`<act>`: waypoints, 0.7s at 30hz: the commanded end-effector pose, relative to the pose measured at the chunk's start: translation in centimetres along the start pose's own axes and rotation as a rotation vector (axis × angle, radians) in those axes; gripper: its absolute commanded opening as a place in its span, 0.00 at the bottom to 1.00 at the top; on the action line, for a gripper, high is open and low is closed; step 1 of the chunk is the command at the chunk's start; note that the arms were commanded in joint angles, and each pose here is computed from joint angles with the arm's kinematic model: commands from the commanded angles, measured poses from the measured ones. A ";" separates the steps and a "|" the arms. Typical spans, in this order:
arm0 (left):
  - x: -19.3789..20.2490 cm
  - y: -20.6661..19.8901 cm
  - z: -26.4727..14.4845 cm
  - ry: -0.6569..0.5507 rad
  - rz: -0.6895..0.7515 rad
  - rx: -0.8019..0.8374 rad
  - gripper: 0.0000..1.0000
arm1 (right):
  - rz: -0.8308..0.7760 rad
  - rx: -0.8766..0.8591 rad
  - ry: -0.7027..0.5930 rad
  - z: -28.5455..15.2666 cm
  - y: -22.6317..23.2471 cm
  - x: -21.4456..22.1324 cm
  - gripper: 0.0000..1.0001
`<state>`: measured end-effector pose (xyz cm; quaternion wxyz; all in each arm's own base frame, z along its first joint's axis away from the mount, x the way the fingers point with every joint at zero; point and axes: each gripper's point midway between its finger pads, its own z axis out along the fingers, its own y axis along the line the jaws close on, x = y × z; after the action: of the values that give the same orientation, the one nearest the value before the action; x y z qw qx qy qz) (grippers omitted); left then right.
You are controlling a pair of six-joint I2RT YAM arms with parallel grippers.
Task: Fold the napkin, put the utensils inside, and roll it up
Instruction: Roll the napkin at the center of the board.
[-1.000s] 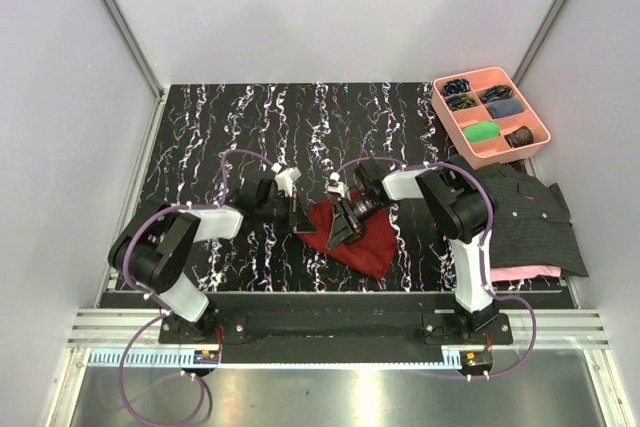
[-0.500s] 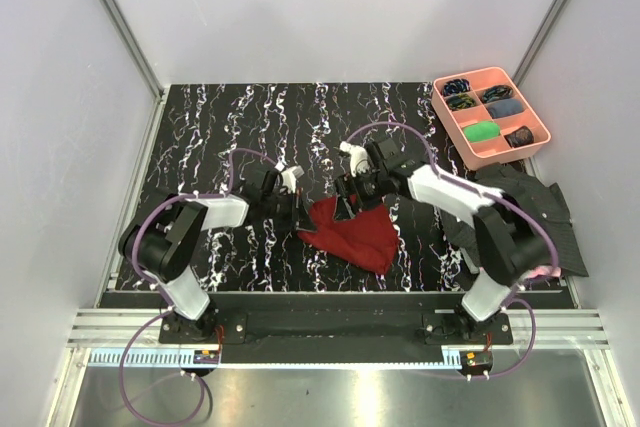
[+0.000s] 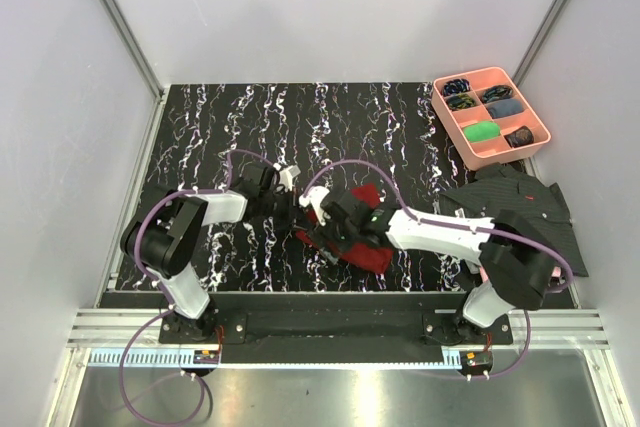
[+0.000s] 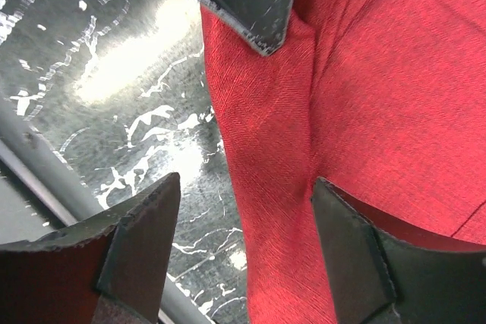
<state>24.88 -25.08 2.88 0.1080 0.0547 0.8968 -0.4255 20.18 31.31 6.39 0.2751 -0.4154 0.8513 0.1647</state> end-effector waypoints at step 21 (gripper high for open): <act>-3.4 -1.0 -3.0 -0.143 0.026 -0.033 0.43 | 0.104 -0.011 0.179 4.6 1.3 4.7 0.31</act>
<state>25.75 -24.26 3.85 0.1200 0.0411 0.8989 -0.4193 20.32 32.07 1.56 0.2354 -0.3989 0.8784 0.1176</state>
